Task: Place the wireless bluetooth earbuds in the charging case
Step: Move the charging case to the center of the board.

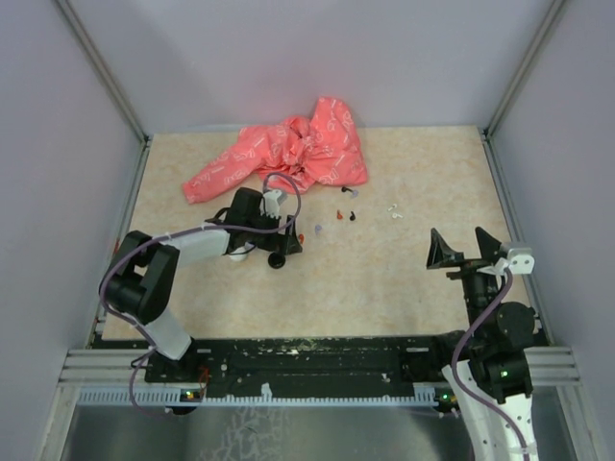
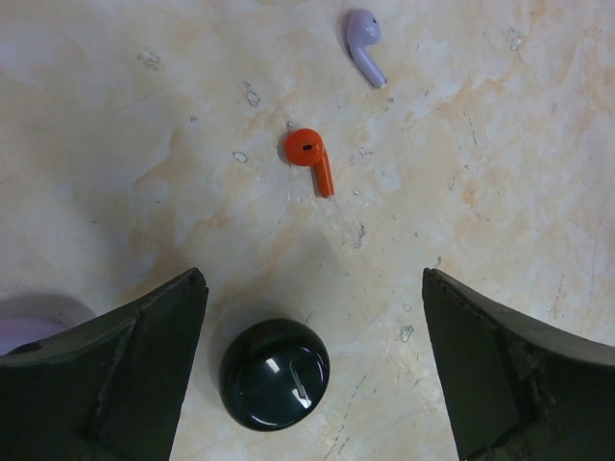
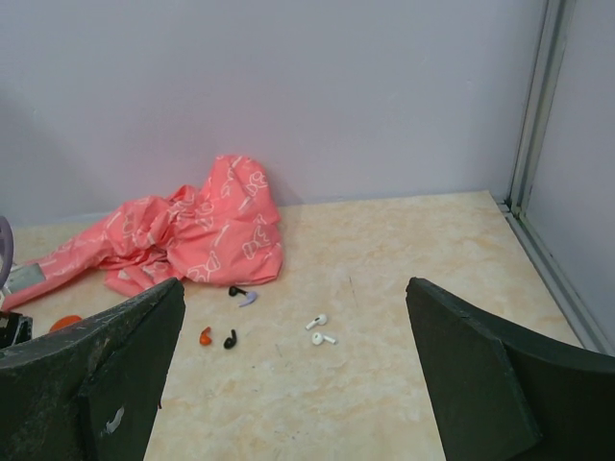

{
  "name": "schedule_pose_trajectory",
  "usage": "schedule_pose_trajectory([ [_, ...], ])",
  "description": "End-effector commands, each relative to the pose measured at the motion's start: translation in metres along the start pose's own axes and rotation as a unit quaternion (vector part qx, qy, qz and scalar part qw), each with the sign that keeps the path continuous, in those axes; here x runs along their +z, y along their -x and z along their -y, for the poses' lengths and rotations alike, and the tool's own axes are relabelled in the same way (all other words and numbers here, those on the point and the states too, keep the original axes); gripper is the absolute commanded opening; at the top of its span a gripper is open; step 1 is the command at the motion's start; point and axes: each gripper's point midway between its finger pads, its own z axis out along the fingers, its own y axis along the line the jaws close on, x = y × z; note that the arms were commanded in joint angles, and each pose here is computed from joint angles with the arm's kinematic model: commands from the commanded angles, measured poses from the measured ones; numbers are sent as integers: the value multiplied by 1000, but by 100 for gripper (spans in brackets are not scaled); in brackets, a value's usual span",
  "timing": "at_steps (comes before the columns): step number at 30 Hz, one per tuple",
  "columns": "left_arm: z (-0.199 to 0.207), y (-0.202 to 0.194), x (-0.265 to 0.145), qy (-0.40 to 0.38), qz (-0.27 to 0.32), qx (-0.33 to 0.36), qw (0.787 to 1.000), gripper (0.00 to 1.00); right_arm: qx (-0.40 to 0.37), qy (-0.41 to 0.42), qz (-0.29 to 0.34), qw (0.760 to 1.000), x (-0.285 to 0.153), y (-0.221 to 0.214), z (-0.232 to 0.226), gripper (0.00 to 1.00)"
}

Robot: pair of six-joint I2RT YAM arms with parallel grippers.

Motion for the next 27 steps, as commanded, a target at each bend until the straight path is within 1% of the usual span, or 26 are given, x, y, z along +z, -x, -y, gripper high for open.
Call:
schedule_pose_trajectory([
  [1,15,-1,-5,-33,3,10,999,97,-2,12,25,1000,-1,13,-4,98],
  [10,31,-35,-18,-44,-20,-2,999,93,-2,14,25,1000,-2,13,-5,98],
  [13,36,-39,-25,-43,-18,3,999,93,-1,14,25,1000,-2,13,-5,98],
  [19,41,-48,-36,-23,-22,10,999,92,-1,16,25,1000,-2,13,-6,98],
  [27,36,-72,-42,8,-40,-7,999,92,-1,17,25,1000,-2,13,-6,98],
])
